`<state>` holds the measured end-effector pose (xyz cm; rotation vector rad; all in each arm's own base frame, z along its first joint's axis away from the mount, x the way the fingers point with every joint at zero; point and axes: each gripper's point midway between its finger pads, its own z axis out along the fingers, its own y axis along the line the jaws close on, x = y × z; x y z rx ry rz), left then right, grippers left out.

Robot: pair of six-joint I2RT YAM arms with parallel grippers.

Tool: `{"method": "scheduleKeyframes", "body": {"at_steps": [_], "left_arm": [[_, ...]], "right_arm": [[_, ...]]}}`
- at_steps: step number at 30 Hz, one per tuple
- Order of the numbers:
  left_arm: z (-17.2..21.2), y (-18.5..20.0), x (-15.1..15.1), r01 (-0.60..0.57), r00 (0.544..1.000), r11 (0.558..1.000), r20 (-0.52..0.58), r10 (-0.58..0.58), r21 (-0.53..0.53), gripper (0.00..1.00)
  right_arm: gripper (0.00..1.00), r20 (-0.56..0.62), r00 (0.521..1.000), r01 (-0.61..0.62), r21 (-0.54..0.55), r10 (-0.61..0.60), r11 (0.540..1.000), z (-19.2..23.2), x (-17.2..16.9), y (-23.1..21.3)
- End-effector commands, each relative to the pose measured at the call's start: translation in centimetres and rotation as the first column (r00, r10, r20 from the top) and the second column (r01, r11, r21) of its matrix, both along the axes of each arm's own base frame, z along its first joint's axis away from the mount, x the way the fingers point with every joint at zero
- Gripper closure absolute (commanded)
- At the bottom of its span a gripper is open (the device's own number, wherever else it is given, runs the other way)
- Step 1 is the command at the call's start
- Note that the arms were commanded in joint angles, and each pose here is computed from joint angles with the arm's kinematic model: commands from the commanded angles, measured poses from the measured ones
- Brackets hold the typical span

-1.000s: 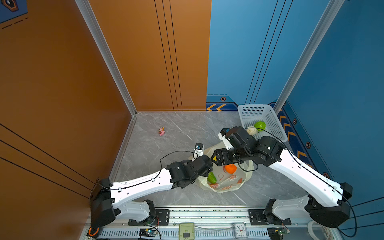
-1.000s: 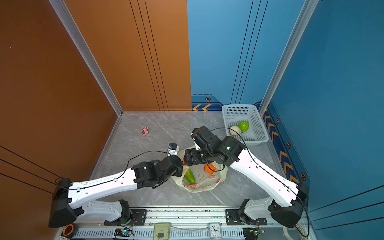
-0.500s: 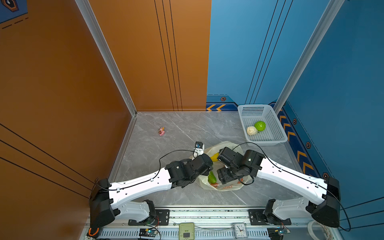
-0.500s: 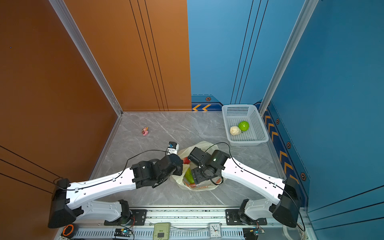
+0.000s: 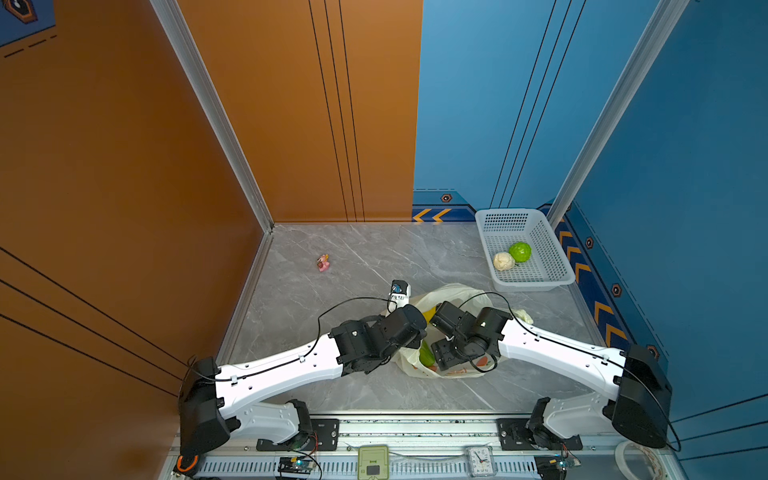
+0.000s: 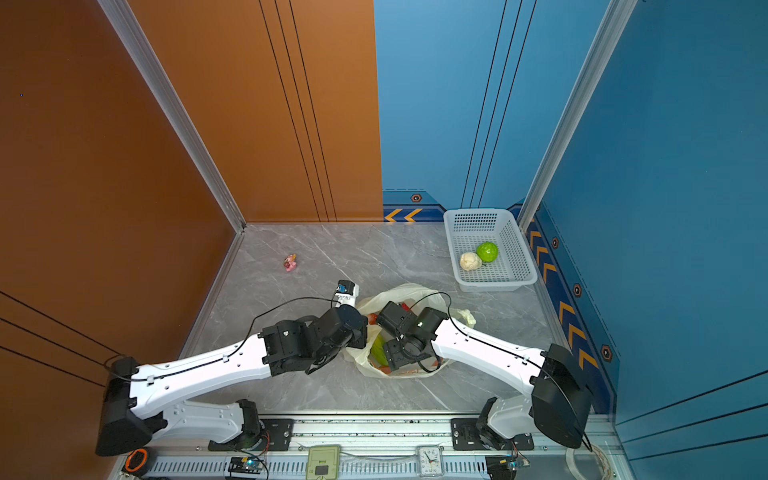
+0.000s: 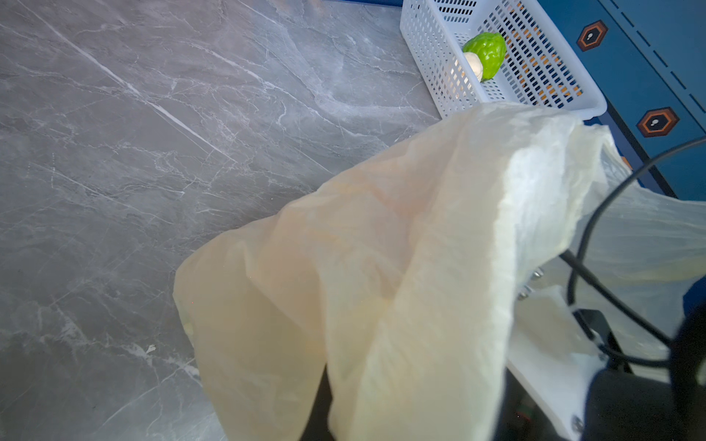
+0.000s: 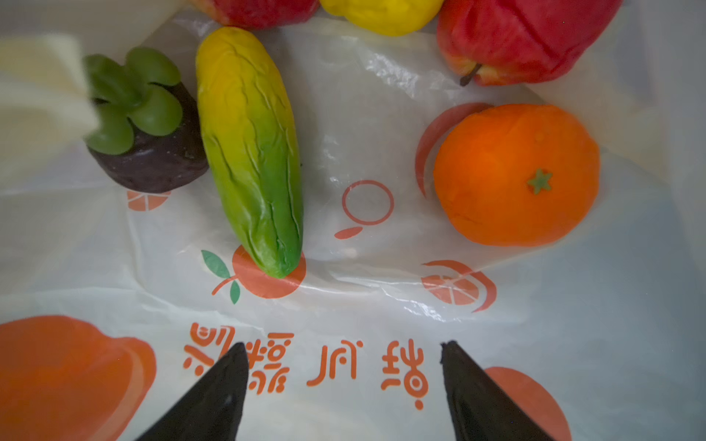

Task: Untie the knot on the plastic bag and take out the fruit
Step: 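Move the right gripper back over the bag mouth, then lower the right gripper into the bag and grasp the orange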

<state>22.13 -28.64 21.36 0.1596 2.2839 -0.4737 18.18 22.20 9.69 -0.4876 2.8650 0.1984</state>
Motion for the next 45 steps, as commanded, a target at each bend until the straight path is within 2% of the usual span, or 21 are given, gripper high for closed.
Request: {"method": "scheduleKeyframes", "body": {"at_steps": [1, 7, 9, 12, 18, 23, 31, 37, 43, 45], "left_arm": [[0.8, -0.9, -0.4, 0.025, 1.0, 0.999, 0.01, -0.025, -0.026, 1.0], [-0.2, -1.3, -1.2, 0.055, 0.998, 0.998, -0.004, -0.055, -0.019, 1.0], [-1.8, -1.1, -1.7, 0.063, 0.998, 0.998, -0.02, -0.063, 0.009, 1.0], [-2.5, -1.4, -2.1, 0.078, 0.997, 0.997, -0.025, -0.078, 0.017, 1.0], [-3.1, -2.3, -2.5, 0.107, 0.994, 0.994, -0.029, -0.106, 0.029, 1.0], [-3.4, -2.9, -2.4, 0.118, 0.993, 0.992, -0.031, -0.117, 0.031, 1.0], [-3.5, -3.1, -2.4, 0.124, 0.992, 0.992, -0.033, -0.123, 0.036, 1.0], [-3.5, -3.0, -2.4, 0.123, 0.992, 0.992, -0.032, -0.122, 0.037, 1.0], [-3.5, -3.1, -2.4, 0.12, 0.992, 0.992, -0.032, -0.119, 0.034, 1.0], [-3.5, -3.1, -2.3, 0.119, 0.993, 0.992, -0.032, -0.118, 0.034, 1.0]], "right_arm": [[0.21, 0.027, 0.999, 0.04, 0.047, -0.041, 0.998, -1.1, 2.1, 1.1], [0.17, 0.195, 0.974, 0.141, -0.098, -0.12, 0.985, -0.6, 5.9, -2.0], [0.16, 0.225, 0.963, 0.184, -0.141, -0.149, 0.973, -0.7, 6.7, -3.4], [0.14, 0.234, 0.953, 0.232, -0.155, -0.192, 0.96, -1.1, 7.3, -4.7], [0.09, 0.214, 0.958, 0.226, -0.155, -0.191, 0.962, -2.3, 7.6, -4.8], [0.09, 0.183, 0.96, 0.239, -0.151, -0.21, 0.959, -3.9, 7.8, -4.9], [0.09, 0.212, 0.955, 0.245, -0.179, -0.205, 0.953, -5.1, 9.3, -5.5], [0.13, 0.201, 0.958, 0.241, -0.188, -0.203, 0.952, -6.5, 10.0, -5.4], [0.25, 0.202, 0.958, 0.242, -0.171, -0.206, 0.955, -6.9, 10.0, -5.1], [0.33, 0.2, 0.958, 0.24, -0.166, -0.206, 0.956, -6.8, 9.8, -5.0]]}}
